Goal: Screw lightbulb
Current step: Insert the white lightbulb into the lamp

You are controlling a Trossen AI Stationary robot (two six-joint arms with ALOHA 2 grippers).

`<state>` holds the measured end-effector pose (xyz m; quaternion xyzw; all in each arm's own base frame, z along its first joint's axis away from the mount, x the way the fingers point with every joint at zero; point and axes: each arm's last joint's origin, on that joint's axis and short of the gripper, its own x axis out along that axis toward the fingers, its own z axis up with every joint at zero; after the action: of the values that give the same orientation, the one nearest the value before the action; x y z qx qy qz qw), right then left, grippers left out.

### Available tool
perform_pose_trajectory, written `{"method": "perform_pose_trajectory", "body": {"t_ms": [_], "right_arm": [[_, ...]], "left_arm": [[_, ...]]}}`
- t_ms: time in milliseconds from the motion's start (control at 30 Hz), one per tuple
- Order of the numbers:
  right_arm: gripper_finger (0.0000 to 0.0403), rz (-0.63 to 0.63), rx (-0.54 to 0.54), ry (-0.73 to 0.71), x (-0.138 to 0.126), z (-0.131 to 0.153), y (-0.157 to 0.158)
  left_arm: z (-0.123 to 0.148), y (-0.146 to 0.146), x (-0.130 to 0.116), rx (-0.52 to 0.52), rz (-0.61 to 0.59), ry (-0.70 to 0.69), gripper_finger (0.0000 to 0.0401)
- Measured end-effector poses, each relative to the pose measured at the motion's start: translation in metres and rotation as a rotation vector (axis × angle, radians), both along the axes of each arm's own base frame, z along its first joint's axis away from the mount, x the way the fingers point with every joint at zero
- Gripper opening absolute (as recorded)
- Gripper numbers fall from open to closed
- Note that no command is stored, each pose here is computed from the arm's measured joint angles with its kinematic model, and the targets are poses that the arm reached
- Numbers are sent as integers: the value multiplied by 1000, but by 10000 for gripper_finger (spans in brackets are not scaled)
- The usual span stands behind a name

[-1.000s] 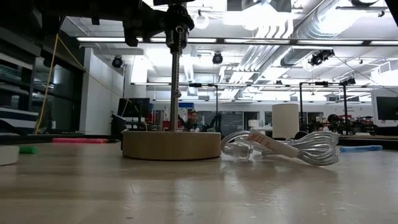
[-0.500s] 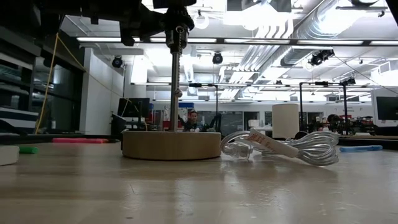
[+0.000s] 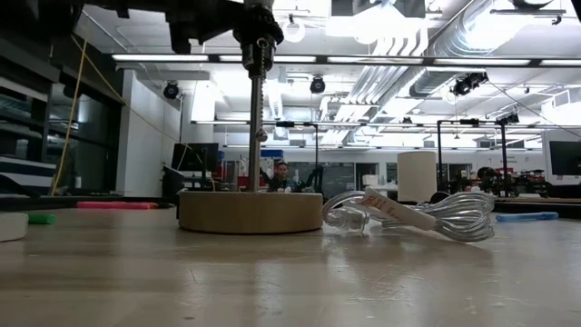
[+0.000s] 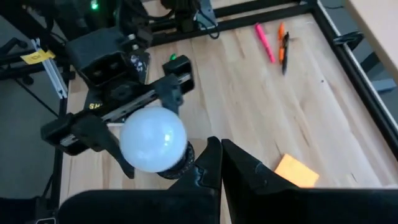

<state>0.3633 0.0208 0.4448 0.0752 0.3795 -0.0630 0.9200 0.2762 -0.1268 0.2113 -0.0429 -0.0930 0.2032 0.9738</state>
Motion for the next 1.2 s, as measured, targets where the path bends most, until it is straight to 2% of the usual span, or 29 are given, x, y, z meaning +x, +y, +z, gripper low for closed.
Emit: {"method": "perform_pose_trajectory", "body": {"t_ms": [200,333,600,767,933,1000,1067,1133,1200], "right_arm": [[0,-7,-13,9,-8,5,-7],[0,-2,-25,6,-9,6,-9],[0,14,-43,13,-9,5,-10],[0,24,-63,86,-15,1,-11],[0,59,-59,185,-22,-5,-10],[0,107,-35,221,-25,-7,-9],[0,134,-19,260,-27,-11,-8],[0,149,7,282,-27,-14,-7],[0,174,49,293,-25,-18,-3]], "left_arm": [[6,-13,-12,12,-11,56,274],[7,-18,-20,34,34,116,274],[8,-16,-20,37,58,130,274],[10,-26,-28,41,17,130,274],[28,-40,-48,35,-55,95,267],[39,-43,-58,37,-66,78,248],[49,-44,-68,33,-61,67,213],[59,-43,-75,29,-48,68,159],[70,-41,-77,23,-33,75,86]]}}
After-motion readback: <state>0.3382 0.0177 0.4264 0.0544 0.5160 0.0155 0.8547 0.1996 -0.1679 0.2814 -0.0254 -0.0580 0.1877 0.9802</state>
